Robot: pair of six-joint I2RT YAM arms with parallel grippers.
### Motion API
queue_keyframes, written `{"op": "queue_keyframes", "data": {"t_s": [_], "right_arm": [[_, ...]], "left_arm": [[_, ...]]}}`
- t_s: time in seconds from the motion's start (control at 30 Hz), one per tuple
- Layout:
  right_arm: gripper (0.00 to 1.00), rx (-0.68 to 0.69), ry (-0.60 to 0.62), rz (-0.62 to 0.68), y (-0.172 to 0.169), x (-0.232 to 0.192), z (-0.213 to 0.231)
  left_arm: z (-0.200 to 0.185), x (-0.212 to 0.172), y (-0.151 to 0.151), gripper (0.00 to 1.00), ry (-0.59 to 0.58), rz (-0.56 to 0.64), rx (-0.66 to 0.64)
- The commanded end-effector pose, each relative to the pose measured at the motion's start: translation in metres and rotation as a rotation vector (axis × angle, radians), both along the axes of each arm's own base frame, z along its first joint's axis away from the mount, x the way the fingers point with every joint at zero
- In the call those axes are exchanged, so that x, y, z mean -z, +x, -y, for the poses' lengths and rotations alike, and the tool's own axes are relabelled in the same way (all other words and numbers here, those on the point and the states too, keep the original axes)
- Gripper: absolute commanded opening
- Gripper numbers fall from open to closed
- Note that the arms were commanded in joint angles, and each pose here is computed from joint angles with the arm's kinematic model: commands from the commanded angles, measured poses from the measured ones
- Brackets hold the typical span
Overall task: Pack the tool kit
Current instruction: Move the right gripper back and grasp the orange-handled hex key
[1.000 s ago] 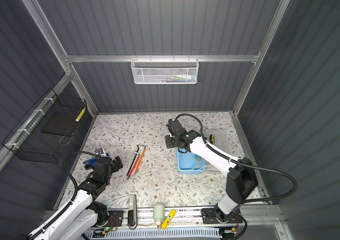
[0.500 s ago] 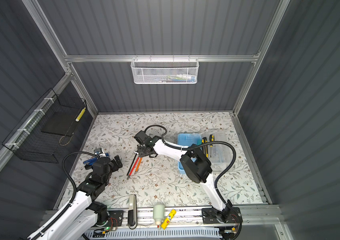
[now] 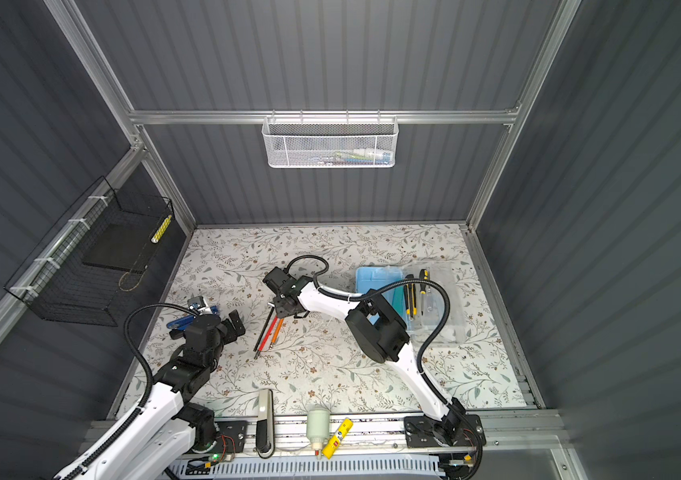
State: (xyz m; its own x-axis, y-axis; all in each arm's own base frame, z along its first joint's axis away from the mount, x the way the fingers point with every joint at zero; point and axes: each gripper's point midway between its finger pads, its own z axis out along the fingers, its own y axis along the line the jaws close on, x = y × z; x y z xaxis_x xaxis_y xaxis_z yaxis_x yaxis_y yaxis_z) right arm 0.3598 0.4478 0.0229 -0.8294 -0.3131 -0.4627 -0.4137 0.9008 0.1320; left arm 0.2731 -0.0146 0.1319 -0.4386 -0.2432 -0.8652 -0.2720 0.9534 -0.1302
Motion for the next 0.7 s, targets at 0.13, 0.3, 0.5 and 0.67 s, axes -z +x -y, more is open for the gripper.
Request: {"op": "queue_keyframes", "data": {"t_s": [0.13, 0.3, 0.5, 0.67], "right_arm": [[0.47, 0.013, -0.06, -0.021, -0.002, 0.016, 0.002], [0.47, -0.014, -0.145, -0.027, -0.009, 0.025, 0.003], [0.42, -0.04, -0.237, -0.039, -0.017, 0.037, 0.02], [0.34, -0.067, -0.284, -0.039, -0.022, 0.039, 0.038]], "left_arm": [[-0.001, -0.005, 0.001, 1.0, 0.003, 0.016, 0.0], [-0.002, -0.004, 0.001, 1.0, 0.003, 0.015, -0.002], [-0.002, -0.005, 0.001, 0.99, 0.003, 0.016, -0.002], [-0.002, -0.005, 0.001, 0.99, 0.003, 0.016, -0.002]]}}
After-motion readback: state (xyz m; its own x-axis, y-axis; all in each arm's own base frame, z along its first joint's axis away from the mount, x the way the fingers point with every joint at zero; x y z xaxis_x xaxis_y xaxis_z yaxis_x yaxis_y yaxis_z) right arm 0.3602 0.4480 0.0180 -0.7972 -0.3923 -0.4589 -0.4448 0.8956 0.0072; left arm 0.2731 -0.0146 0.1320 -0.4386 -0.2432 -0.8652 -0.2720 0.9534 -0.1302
